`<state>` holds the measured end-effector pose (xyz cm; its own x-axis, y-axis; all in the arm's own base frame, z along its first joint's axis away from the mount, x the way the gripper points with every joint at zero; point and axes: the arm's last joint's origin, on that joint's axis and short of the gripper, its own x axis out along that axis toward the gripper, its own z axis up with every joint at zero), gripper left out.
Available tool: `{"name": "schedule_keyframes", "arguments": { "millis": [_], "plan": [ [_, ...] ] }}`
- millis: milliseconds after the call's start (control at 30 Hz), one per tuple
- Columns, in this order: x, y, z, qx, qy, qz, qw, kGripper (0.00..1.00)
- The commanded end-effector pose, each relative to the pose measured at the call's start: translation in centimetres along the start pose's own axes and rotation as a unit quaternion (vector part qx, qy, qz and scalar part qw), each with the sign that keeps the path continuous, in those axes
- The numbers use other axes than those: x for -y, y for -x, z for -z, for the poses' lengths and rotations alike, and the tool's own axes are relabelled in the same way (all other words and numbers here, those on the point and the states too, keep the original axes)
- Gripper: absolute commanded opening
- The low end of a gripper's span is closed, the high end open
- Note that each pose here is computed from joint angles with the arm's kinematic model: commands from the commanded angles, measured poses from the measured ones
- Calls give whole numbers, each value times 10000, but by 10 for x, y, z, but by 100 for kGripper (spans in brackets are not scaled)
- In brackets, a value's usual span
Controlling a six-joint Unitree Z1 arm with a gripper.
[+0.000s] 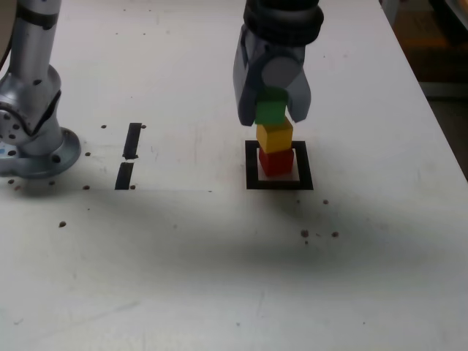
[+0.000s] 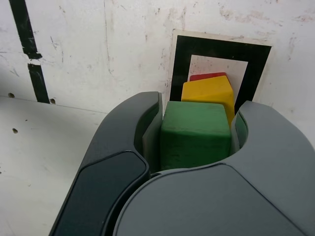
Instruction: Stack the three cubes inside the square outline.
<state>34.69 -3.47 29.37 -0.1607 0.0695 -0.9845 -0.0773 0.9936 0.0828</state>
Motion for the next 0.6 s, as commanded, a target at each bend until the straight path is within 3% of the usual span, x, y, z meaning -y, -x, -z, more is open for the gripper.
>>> {"name": "schedule_keyframes", "arguments": {
  "millis": [0,200,433,567],
  "plan": [
    [1,-2,-1,10,-8,12,10000,20],
    [2,-7,-4,49,-25,-9,10000,33],
    [2,-10,-9,161,-71,-24,9998,74],
    [3,-12,-13,275,-102,7,9996,90]
  ]
}}
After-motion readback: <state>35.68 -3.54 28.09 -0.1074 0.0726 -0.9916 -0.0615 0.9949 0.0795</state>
